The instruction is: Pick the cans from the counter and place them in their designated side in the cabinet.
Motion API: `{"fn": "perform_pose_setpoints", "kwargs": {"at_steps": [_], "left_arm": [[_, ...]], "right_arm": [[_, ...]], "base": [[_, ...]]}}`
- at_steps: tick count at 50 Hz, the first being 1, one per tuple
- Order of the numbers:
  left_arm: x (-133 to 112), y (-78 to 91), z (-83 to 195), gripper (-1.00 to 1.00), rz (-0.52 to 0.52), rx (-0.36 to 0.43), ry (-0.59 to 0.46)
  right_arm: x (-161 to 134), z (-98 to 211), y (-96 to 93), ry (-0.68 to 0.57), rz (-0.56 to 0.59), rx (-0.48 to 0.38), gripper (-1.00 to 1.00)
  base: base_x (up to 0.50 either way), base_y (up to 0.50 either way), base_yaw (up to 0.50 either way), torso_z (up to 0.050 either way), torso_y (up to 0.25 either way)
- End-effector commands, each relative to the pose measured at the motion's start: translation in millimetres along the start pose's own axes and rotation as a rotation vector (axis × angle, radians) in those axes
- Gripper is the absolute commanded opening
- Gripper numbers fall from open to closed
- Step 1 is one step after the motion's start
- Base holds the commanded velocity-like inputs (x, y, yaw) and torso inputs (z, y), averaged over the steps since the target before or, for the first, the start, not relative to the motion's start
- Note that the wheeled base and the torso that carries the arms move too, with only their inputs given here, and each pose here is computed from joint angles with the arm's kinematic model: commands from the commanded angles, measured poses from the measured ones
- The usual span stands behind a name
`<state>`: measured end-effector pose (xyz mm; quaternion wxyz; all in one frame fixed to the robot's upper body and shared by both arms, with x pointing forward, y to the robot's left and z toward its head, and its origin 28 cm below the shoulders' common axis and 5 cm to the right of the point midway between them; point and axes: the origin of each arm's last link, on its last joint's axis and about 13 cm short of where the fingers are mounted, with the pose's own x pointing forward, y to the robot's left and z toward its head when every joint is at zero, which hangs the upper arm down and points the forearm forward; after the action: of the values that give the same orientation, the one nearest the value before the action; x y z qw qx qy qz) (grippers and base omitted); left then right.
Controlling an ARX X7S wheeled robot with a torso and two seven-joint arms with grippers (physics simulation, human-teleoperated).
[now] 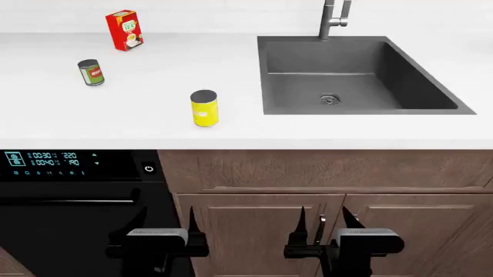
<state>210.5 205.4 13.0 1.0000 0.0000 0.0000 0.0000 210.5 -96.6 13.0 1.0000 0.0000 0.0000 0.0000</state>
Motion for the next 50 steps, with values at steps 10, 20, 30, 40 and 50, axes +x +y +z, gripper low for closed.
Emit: {"fn": "perform_pose_setpoints", "kwargs": {"at_steps": [10,20,30,40,50], "left_arm": [[-0.5,2.0,-1.9,1.0,-0.015,0.014,0.008],[-0.9,1.9,-1.8,1.0,-0.018,0.012,0.004],[-0.7,1.4,-0.7,1.0,-0.018,0.014,-0.005],[3.8,5.5,25.7,1.0,-0.051,-0.026,-0.018],[11.0,16.6,120.3,1.0,-0.108,-0.057,-0.2]], "right_arm": [[3.4,0.1,3.7,0.005,0.014,-0.004,1.0],[2.9,1.1,3.4,-0.001,0.012,-0.007,1.0],[2.3,1.2,3.3,-0.006,0.012,-0.008,1.0],[2.1,40.6,-4.3,-0.02,0.04,-0.025,1.0],[26.6,134.9,-5.5,-0.058,0.179,-0.079,1.0]], "base": [[0.0,0.12,0.0,0.0,0.0],[0.0,0.48,0.0,0.0,0.0],[0.0,0.48,0.0,0.0,0.0],[0.0,0.12,0.0,0.0,0.0],[0.0,0.0,0.0,0.0,0.0]]}}
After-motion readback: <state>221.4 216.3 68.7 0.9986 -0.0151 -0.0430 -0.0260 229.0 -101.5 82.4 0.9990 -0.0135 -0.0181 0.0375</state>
